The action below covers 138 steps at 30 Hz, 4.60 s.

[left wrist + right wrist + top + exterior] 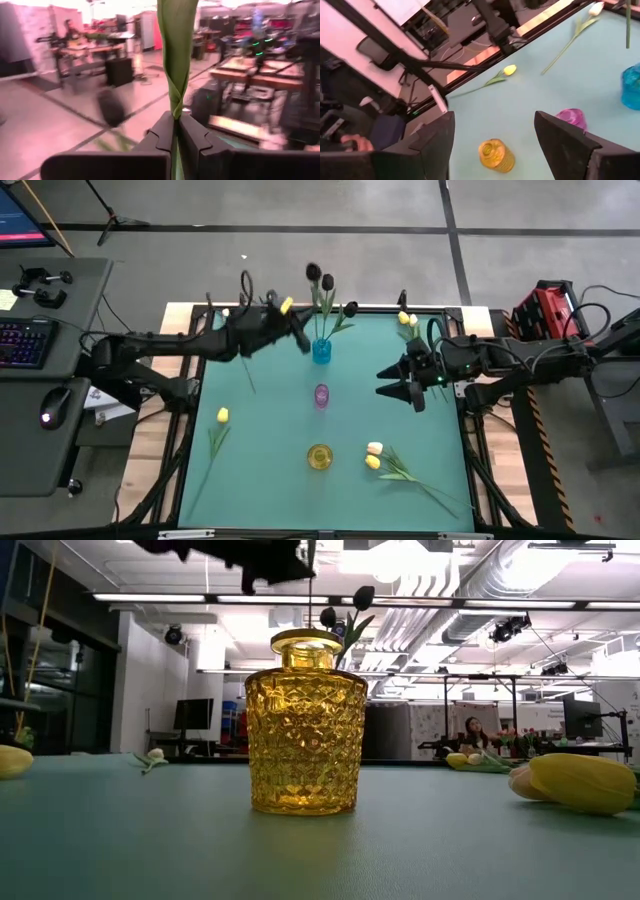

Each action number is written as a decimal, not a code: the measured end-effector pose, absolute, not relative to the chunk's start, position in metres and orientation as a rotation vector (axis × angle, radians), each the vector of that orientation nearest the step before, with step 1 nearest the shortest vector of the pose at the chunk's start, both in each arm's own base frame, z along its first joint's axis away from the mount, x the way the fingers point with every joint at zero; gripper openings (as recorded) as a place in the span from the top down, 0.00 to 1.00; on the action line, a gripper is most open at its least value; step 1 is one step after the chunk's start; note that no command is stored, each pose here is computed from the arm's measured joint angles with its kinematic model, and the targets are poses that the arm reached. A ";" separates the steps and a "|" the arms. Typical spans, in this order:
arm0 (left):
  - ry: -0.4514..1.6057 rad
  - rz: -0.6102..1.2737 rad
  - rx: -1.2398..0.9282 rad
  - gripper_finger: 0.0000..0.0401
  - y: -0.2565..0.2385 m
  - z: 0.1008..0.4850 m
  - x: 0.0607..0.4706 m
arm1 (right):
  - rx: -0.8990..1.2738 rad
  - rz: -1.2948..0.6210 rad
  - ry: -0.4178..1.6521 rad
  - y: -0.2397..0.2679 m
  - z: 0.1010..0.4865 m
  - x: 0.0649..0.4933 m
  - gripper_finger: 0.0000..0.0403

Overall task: Sort flowers into vase by color
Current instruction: Put the black tulip into the blue vase, then put the bottom yellow tulip into the violet vase

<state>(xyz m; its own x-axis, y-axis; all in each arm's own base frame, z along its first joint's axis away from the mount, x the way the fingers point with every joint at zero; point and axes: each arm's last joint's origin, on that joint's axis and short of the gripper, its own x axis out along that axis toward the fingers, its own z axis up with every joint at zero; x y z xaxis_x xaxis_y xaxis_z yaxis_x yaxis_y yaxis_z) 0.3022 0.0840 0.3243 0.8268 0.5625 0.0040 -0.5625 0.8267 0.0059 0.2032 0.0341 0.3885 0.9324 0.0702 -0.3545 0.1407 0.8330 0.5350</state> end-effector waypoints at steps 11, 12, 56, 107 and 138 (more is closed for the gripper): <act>0.009 0.509 -0.137 1.00 0.137 0.284 0.321 | 0.581 -0.115 0.345 0.032 0.389 0.203 0.35; 0.021 0.506 -0.130 1.00 0.136 0.283 0.321 | 0.581 -0.119 0.343 0.032 0.389 0.203 0.35; -0.003 0.635 -0.039 1.00 0.120 0.277 0.314 | 0.567 -0.171 0.329 0.030 0.388 0.203 0.35; 0.409 0.576 -0.153 0.45 0.091 0.270 0.282 | 0.570 -0.169 0.321 0.030 0.389 0.204 0.35; 0.356 0.404 -0.298 0.39 0.001 0.325 0.210 | 0.750 -0.102 1.348 0.160 0.275 0.218 0.35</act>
